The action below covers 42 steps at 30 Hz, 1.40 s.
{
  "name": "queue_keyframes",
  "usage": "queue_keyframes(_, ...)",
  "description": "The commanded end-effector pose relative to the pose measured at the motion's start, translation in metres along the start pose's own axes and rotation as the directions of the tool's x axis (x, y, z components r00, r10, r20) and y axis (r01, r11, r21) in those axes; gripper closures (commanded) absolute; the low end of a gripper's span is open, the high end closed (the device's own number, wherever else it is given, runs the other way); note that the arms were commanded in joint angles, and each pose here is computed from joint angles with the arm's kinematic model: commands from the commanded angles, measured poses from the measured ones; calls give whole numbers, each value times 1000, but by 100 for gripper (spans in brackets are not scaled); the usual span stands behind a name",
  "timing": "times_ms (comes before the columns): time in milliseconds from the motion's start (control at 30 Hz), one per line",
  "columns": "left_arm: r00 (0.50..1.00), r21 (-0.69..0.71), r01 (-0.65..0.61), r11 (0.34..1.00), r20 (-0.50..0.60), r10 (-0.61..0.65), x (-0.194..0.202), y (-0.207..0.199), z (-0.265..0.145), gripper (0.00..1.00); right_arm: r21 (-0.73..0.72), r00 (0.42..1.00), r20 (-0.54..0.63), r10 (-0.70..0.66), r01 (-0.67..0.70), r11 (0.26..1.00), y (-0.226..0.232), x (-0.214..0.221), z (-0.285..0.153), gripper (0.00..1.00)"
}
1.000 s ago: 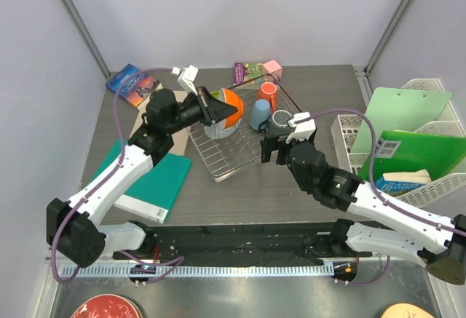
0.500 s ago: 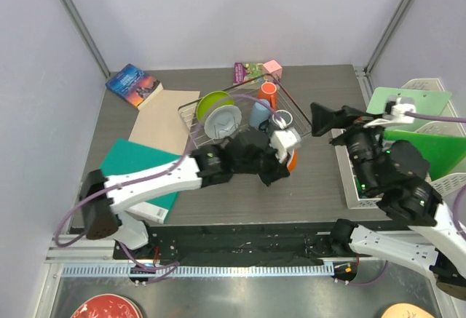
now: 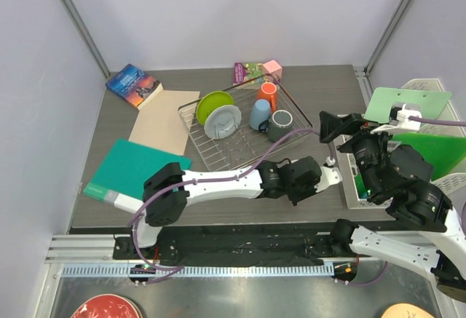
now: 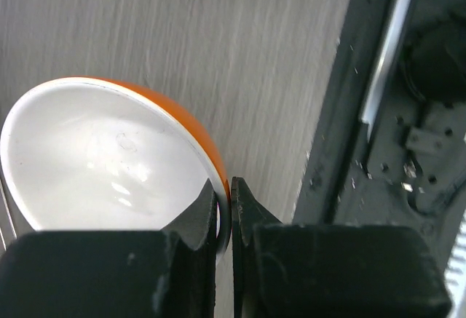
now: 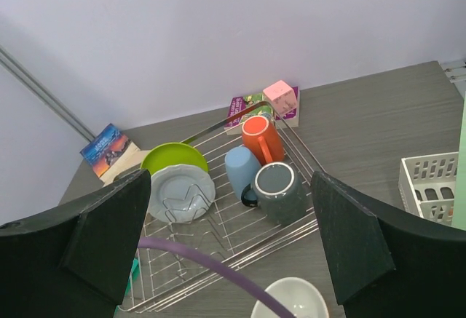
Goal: Unload the mixed dishes from the dish rack
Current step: Place the bowl at the center of the board.
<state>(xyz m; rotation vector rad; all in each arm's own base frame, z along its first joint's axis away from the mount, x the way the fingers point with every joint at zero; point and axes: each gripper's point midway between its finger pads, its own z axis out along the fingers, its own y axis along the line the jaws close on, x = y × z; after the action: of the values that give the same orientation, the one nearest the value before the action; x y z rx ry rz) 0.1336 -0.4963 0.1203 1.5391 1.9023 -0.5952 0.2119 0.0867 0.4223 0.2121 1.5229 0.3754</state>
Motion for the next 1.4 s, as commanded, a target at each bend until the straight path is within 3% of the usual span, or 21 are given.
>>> queue_keyframes(0,996,-59,-81,995,21,83,-21,-3,16,100,28,999,22,29,-29,999,-14,-6,-8,4)
queue_keyframes(233,987,-60,-159,985,-31,157,-7,-20,61,100,49,1000,-4,1,-1,999,-19,6,-7,4)
queue_keyframes(467,979,-73,-194,978,-74,189,2,-29,72,100,55,999,-29,-26,28,998,-16,17,-3,4)
queue_keyframes(667,981,-116,-185,976,-78,176,-2,-21,60,77,59,998,-45,-32,35,998,-13,25,1,3)
queue_keyframes(1100,984,-292,-119,949,92,151,-49,8,-26,57,59,999,-31,-36,37,998,-10,14,2,3)
queue_keyframes(1200,976,-310,-80,947,167,137,-66,11,-52,47,63,999,-28,-33,35,997,-9,13,3,3)
queue_keyframes(1367,962,-346,78,935,272,21,-72,30,-100,44,74,999,-31,-26,28,997,-10,17,4,3)
